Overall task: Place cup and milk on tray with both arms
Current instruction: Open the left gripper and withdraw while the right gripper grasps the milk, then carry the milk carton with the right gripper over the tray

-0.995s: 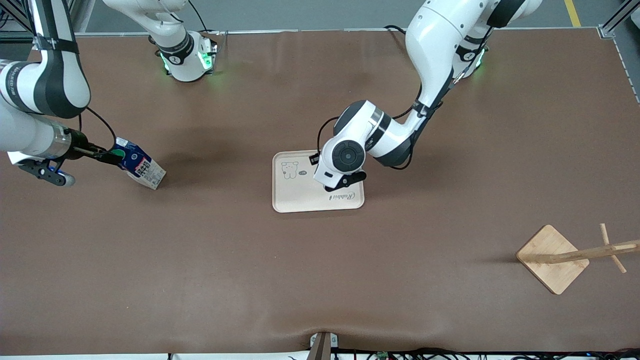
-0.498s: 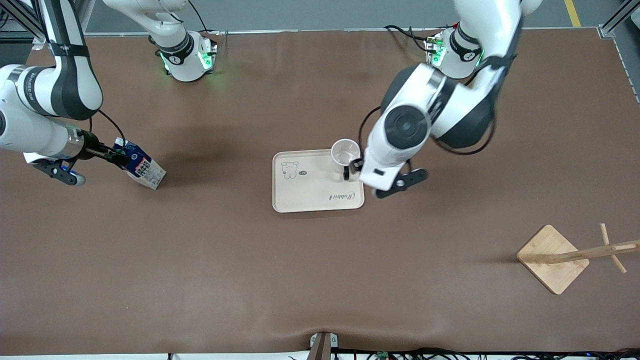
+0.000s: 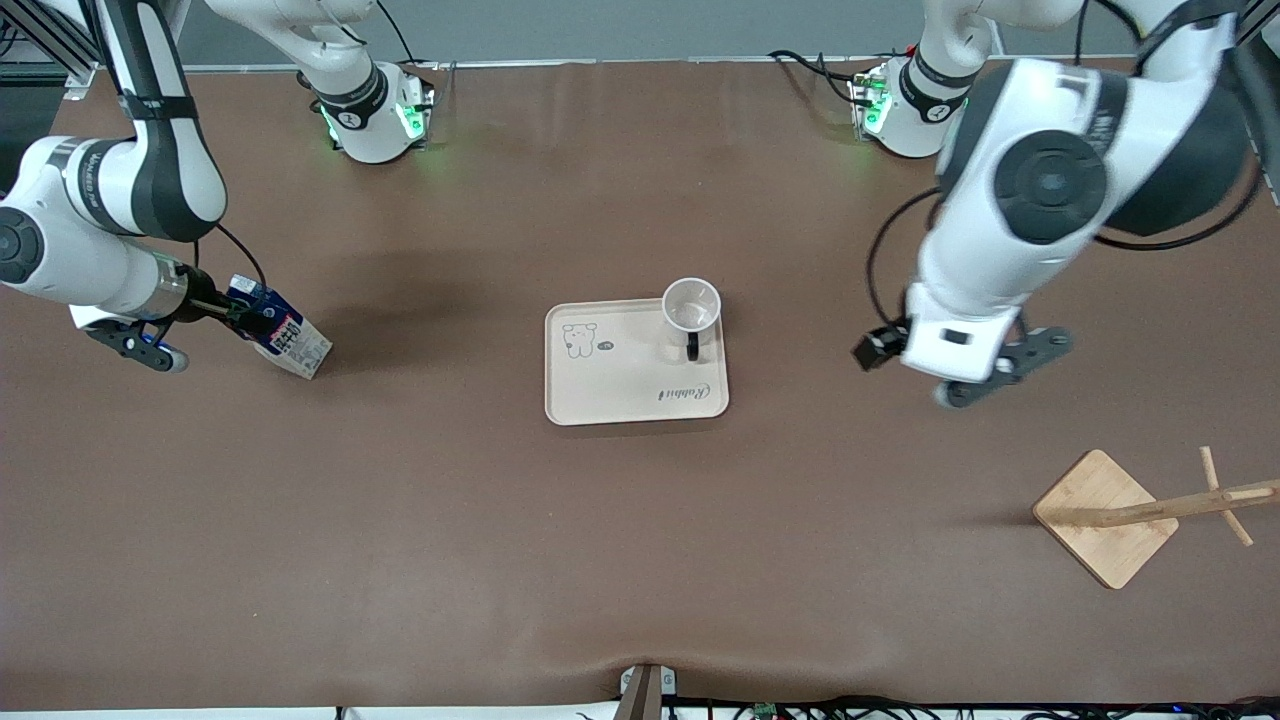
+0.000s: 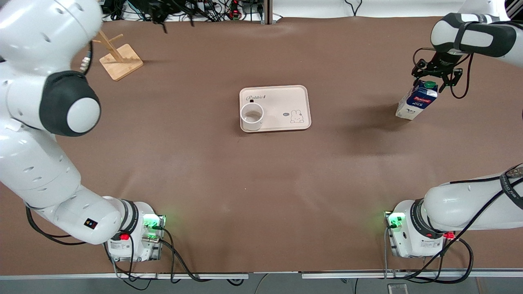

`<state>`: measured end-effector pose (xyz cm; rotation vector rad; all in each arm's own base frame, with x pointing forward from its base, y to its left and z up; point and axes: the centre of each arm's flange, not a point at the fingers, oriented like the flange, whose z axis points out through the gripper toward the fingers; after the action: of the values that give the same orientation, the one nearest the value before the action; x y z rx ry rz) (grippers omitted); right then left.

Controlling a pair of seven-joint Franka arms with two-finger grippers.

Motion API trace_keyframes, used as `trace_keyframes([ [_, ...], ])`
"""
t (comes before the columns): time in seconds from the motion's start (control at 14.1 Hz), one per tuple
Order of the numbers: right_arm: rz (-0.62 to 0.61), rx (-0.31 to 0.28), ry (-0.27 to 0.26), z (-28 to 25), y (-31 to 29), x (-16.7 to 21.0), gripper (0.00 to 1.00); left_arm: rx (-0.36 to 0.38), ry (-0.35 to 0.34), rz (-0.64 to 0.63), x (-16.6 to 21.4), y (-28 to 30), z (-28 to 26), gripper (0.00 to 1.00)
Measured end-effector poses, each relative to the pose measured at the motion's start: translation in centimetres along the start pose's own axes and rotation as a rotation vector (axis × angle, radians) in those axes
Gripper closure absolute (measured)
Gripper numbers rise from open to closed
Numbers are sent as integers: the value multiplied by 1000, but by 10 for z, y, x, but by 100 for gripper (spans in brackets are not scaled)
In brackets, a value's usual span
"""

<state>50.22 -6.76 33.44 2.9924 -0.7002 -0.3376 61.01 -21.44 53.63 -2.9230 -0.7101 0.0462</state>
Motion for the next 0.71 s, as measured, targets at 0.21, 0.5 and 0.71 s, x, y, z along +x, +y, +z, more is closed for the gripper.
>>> trace_keyframes([
  [0.21,-2,1,1,13,1,-4,7,-29,29,48,30,-51,-25,0],
  [0.5,-24,-9,-26,10,1,-6,24,-57,51,137,50,-95,-45,0],
  [0.71,-47,-32,-94,-21,-5,-7,24,-65,60,236,63,-139,-59,0],
])
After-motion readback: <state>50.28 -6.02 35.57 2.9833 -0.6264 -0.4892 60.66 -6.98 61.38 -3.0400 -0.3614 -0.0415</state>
